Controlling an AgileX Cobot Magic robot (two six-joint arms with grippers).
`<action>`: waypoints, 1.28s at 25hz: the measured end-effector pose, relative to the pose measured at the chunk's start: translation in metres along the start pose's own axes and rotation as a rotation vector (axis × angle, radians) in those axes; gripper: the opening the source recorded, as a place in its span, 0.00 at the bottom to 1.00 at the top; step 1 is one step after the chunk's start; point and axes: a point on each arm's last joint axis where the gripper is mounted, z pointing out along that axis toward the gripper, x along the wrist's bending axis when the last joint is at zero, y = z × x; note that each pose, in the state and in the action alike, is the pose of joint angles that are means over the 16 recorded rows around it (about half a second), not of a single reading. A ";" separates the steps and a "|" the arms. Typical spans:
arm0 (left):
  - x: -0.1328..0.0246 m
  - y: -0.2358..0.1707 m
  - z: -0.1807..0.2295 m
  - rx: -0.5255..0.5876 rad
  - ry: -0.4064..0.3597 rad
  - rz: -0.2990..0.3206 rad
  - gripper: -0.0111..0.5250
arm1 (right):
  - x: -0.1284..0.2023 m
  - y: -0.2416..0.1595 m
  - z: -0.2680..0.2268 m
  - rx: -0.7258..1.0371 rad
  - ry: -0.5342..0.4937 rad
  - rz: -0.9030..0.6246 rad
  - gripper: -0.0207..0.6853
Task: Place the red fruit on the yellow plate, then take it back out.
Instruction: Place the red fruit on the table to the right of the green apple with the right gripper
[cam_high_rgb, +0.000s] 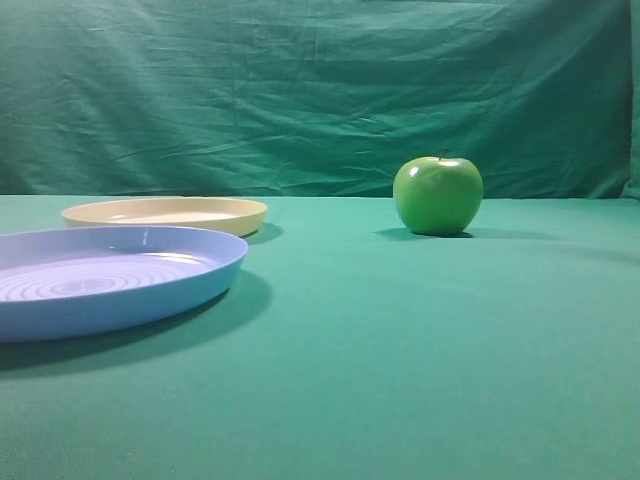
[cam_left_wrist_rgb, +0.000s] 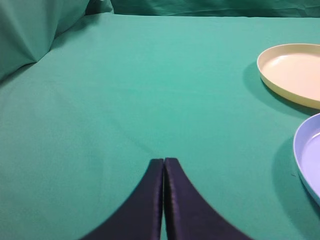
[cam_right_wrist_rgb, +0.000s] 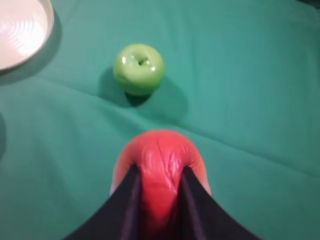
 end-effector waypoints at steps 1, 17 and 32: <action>0.000 0.000 0.000 0.000 0.000 0.000 0.02 | -0.003 -0.011 0.004 0.008 -0.006 0.020 0.23; 0.000 0.000 0.000 0.000 0.000 0.000 0.02 | -0.003 -0.108 0.116 0.123 0.018 0.141 0.23; 0.000 0.000 0.000 0.000 0.000 0.000 0.02 | 0.001 -0.116 0.164 0.219 0.029 0.114 0.68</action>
